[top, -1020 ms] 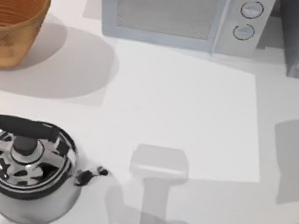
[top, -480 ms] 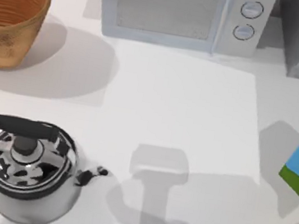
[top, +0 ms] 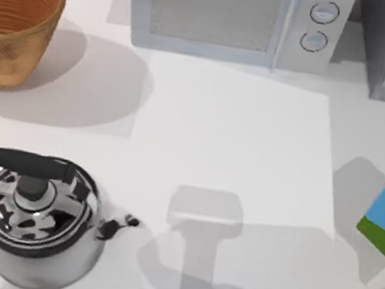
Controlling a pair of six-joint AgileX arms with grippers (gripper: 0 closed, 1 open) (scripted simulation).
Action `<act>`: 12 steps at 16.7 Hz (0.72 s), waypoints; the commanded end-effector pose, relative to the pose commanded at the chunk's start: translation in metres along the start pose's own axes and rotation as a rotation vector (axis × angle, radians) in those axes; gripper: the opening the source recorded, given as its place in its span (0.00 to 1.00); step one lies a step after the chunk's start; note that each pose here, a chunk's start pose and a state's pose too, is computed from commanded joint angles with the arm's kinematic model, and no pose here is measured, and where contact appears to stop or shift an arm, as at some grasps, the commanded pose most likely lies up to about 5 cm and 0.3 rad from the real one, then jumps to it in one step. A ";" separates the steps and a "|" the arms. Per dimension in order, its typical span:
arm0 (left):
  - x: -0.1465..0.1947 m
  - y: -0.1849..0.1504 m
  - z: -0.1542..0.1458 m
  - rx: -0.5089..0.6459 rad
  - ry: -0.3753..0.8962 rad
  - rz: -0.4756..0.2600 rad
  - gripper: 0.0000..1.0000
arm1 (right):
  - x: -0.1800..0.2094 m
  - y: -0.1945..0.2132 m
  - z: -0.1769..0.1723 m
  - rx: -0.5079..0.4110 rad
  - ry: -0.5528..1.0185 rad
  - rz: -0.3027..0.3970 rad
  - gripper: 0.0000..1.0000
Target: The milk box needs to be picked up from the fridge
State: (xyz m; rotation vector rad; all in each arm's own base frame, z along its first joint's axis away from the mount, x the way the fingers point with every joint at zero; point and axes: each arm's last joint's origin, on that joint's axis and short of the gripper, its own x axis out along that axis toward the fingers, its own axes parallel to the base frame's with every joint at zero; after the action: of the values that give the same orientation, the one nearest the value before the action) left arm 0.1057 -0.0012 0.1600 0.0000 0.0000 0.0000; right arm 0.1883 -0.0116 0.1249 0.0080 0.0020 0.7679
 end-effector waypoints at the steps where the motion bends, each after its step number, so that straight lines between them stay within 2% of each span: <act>1: 0.000 0.000 0.000 0.000 0.000 0.000 1.00 | 0.002 0.000 -0.001 -0.002 -0.001 0.001 0.00; 12: 0.000 0.000 0.000 0.000 0.000 0.000 1.00 | 0.053 -0.001 -0.035 -0.006 -0.003 -0.003 0.00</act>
State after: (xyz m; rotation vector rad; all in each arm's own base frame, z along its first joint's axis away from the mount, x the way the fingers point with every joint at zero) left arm 0.1057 -0.0012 0.1600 0.0000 0.0000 0.0000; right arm 0.2274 0.0247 0.0898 0.0038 -0.0028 0.7651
